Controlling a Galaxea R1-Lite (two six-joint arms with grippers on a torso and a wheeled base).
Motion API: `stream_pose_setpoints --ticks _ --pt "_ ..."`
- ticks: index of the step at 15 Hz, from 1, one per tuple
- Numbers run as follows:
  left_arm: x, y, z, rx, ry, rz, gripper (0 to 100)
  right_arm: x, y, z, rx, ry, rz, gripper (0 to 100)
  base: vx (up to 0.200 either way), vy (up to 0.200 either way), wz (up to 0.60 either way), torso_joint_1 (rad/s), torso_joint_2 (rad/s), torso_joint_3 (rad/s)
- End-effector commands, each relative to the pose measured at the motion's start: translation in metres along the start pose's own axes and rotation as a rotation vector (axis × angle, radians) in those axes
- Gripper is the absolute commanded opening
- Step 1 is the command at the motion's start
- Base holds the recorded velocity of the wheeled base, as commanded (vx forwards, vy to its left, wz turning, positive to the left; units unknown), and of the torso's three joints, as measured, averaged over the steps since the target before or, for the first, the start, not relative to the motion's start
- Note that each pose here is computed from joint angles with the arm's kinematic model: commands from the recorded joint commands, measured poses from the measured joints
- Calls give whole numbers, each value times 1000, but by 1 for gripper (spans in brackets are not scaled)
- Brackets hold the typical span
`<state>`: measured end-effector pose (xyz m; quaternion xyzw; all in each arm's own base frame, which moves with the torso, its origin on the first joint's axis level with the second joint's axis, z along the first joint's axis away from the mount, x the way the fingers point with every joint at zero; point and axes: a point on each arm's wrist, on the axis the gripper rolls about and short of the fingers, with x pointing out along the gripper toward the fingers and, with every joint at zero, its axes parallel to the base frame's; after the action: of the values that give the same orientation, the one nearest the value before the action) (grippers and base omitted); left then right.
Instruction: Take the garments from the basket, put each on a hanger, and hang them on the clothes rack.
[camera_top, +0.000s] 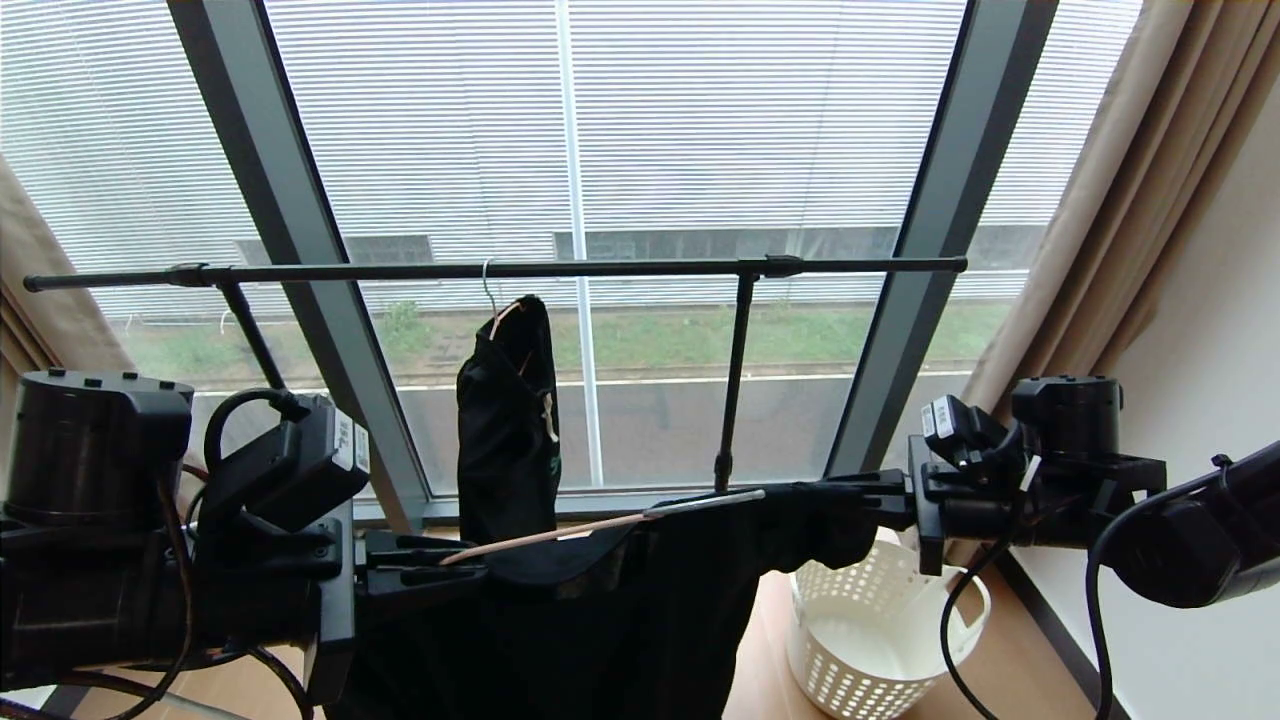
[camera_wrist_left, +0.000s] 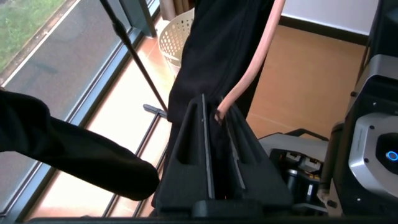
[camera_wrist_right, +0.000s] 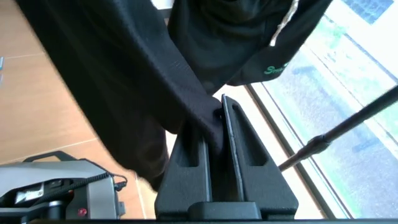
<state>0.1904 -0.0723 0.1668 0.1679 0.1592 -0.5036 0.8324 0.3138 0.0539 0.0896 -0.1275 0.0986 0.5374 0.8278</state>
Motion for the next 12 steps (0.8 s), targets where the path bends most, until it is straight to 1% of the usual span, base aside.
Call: stream_pose_setpoints --ticks 1,3,6,11,12 --pt "-2 -1 0 0 -1 5 0 -1 -1 0 0 5 -13 0 0 0 0 0 0 0" --pt "-2 -1 0 -5 0 5 0 -2 1 -1 3 7 -9 0 0 0 0 0 0 0" --pt "-2 -1 0 -41 -1 5 0 -1 3 0 1 9 -6 0 0 0 0 0 0 0" --pt "-2 -1 1 -40 -5 6 0 -1 0 -1 3 8 -11 0 0 0 0 0 0 0" --pt "-2 -1 1 -50 -4 6 0 -3 -3 -2 3 8 -20 0 0 0 0 0 0 0"
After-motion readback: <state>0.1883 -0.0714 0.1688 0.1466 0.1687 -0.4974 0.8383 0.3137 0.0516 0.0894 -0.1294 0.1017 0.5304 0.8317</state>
